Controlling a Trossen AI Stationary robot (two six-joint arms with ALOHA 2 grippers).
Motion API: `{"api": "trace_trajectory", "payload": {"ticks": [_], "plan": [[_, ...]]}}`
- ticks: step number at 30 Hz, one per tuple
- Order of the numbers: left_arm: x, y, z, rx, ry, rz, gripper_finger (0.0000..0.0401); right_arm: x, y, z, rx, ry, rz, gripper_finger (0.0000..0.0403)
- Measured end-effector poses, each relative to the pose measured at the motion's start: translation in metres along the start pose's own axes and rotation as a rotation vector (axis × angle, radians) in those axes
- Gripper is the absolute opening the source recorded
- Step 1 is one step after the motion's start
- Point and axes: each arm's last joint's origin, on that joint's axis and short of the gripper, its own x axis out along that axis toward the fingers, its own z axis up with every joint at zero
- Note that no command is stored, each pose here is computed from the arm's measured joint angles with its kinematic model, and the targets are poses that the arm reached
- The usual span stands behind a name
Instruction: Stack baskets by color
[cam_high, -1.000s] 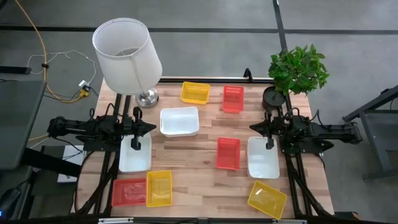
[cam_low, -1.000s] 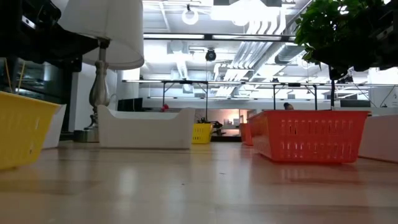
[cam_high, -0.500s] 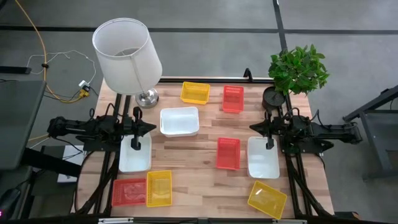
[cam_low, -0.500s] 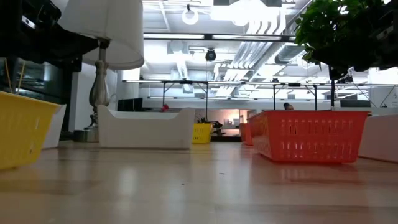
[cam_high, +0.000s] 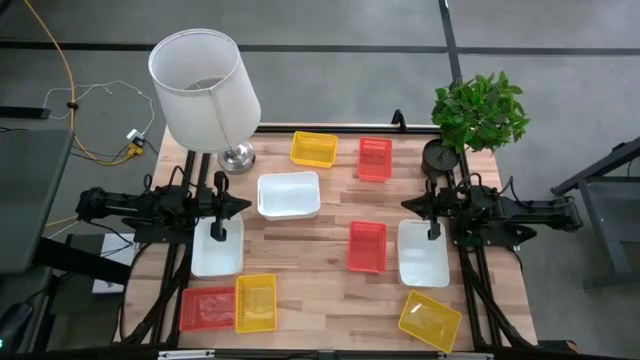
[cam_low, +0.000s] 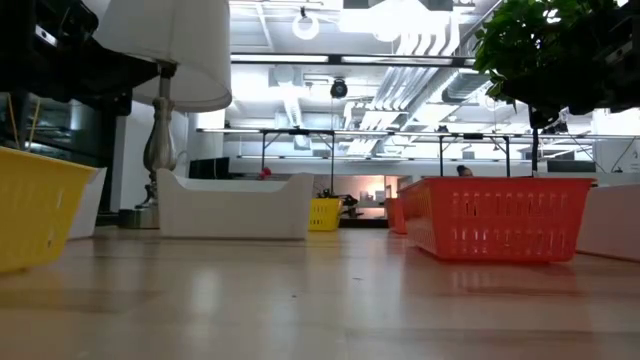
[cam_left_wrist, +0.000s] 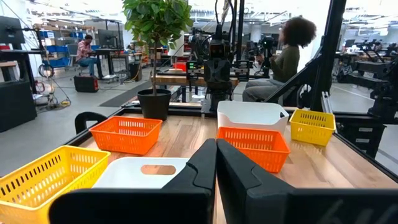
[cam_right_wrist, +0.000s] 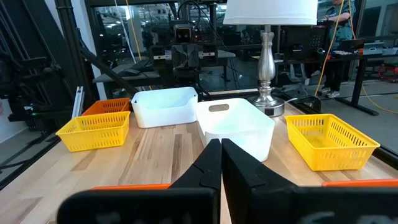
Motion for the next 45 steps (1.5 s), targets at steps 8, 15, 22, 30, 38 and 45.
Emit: {"api": "trace_trajectory", "payload": {"ticks": [8, 15, 22, 30, 38, 45], "plan": [[-0.001, 0.001, 0.012, -0.144, -0.123, 0.026, 0.0000, 0.000, 0.000, 0.000, 0.000, 0.000, 0.000, 0.0000], [0.000, -0.002, 0.040, -0.195, -0.336, -0.085, 0.0000, 0.000, 0.000, 0.000, 0.000, 0.000, 0.001, 0.0000], [0.032, -0.006, 0.063, -0.149, -0.173, 0.015, 0.0018, 0.000, 0.000, 0.000, 0.000, -0.001, 0.001, 0.0000], [0.087, -0.015, 0.079, -0.055, 0.124, 0.110, 0.0080, 0.000, 0.000, 0.000, 0.000, -0.001, 0.001, 0.0000], [0.105, -0.018, 0.085, -0.080, 0.243, 0.133, 0.0154, 0.000, 0.000, 0.000, 0.000, -0.001, 0.001, 0.0000], [0.102, -0.020, 0.080, -0.100, 0.318, 0.043, 0.0187, 0.000, 0.000, 0.000, 0.000, -0.001, 0.001, 0.0000]]}}
